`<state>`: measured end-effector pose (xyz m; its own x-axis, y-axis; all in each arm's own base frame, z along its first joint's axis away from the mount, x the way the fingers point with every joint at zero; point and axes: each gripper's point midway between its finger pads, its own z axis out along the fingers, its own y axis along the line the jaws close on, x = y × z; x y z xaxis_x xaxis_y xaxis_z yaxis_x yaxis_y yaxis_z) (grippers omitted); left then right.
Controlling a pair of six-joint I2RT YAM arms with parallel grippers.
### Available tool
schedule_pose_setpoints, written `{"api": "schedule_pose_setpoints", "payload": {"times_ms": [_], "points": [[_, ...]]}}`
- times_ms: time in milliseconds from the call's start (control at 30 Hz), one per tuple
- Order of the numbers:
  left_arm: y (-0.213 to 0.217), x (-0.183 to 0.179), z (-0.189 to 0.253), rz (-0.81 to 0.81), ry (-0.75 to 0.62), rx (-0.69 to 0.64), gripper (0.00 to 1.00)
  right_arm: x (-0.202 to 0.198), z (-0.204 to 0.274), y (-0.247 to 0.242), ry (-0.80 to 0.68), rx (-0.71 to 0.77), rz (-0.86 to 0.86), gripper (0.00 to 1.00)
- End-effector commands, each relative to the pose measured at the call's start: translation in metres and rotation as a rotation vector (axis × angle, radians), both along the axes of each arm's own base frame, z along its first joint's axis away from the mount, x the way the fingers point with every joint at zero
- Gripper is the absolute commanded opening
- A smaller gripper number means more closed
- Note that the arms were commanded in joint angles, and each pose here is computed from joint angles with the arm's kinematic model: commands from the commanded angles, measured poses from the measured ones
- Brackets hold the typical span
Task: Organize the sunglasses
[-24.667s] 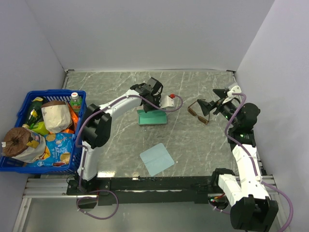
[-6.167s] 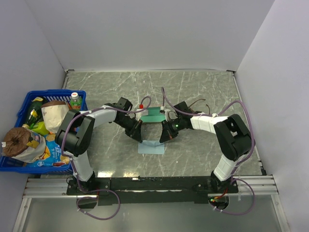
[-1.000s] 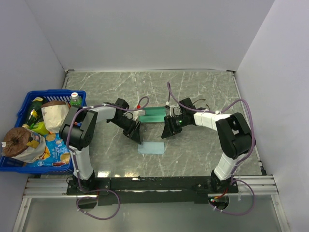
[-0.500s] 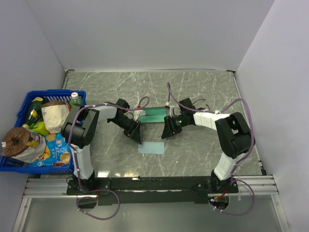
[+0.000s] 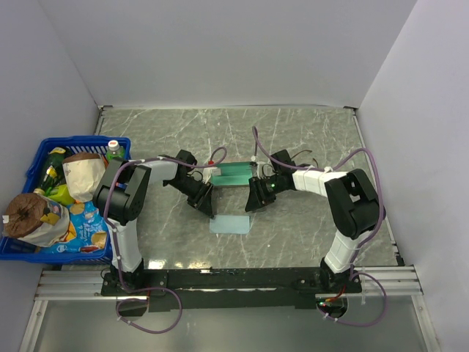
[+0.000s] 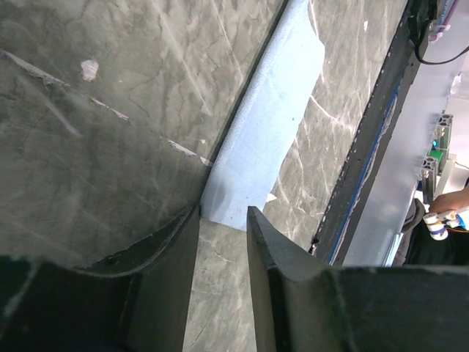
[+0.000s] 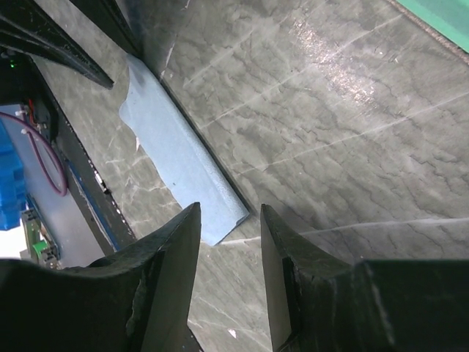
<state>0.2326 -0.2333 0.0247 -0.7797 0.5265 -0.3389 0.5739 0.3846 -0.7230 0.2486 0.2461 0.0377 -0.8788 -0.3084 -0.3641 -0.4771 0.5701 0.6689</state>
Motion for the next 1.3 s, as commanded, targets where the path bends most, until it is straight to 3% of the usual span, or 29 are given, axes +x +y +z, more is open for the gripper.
{"api": "schedule_pose_setpoints", "payload": {"times_ms": [0,1267], "points": [[0.001,0.001,-0.011,-0.002,-0.006,0.018,0.37,0.01,0.005,0.008,-0.014,0.006,-0.009,0.45],[0.001,-0.003,-0.014,0.027,0.006,0.034,0.14,0.005,-0.014,0.01,0.046,-0.022,-0.042,0.41]]}}
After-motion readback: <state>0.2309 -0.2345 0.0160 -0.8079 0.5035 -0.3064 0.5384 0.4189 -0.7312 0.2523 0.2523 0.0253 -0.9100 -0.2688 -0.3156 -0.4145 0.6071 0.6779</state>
